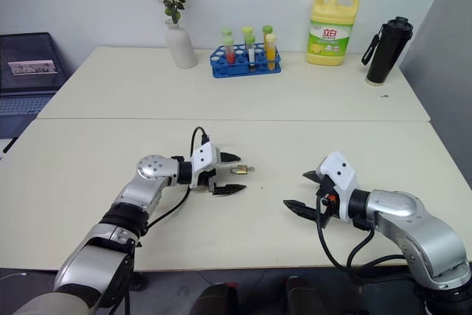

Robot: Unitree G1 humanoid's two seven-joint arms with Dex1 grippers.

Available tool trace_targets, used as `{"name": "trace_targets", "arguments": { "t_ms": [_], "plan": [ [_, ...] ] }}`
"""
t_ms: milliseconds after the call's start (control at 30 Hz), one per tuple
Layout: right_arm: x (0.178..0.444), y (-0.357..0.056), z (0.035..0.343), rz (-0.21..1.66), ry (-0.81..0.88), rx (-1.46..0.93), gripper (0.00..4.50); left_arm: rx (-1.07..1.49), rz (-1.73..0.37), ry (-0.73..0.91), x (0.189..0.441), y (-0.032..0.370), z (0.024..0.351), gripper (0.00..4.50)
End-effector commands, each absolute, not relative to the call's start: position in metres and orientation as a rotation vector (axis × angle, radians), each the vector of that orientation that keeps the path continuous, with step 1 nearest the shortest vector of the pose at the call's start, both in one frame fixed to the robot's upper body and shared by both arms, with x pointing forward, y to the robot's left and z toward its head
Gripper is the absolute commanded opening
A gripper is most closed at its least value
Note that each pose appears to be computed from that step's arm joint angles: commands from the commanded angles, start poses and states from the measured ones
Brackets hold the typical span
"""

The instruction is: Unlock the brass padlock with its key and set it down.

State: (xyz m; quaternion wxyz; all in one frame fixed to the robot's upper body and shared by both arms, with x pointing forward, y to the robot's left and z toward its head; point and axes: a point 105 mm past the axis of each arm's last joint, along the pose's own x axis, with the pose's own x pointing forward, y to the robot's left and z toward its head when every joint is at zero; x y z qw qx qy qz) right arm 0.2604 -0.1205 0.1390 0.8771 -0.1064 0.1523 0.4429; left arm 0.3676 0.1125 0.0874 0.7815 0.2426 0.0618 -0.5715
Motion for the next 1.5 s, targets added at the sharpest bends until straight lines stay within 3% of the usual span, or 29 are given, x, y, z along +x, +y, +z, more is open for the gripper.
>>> {"name": "trace_targets", "arguments": {
  "t_ms": [33, 200, 567, 867, 1100, 1300, 1500],
  "plan": [
    [0.258, -0.118, 0.157, 0.916, 0.254, -0.244, 4.50, 0.519, -1.254, 0.110, 0.372, 0.104, 0.093, 4.49],
    [0.255, -0.116, 0.160, 0.919, 0.256, -0.236, 4.50, 0.517, -1.287, 0.133, 0.371, 0.102, 0.088, 4.49],
    [0.255, -0.116, 0.166, 0.922, 0.256, -0.225, 4.50, 0.548, -1.270, 0.244, 0.370, 0.123, 0.075, 0.99],
    [0.258, -0.116, 0.166, 0.924, 0.251, -0.231, 4.50, 0.545, -1.280, 0.206, 0.365, 0.118, 0.073, 0.98],
    [0.261, -0.118, 0.166, 0.913, 0.230, -0.245, 4.50, 0.558, -1.325, 0.065, 0.356, 0.108, 0.095, 0.98],
    [0.262, -0.118, 0.170, 0.928, 0.153, -0.277, 4.50, 0.687, -1.361, -0.150, 0.341, 0.099, 0.132, 0.98],
    [0.261, -0.120, 0.173, 0.968, 0.111, -0.250, 4.50, 0.932, -1.297, -0.525, 0.315, 0.085, 0.175, 0.98]
  ]
}}
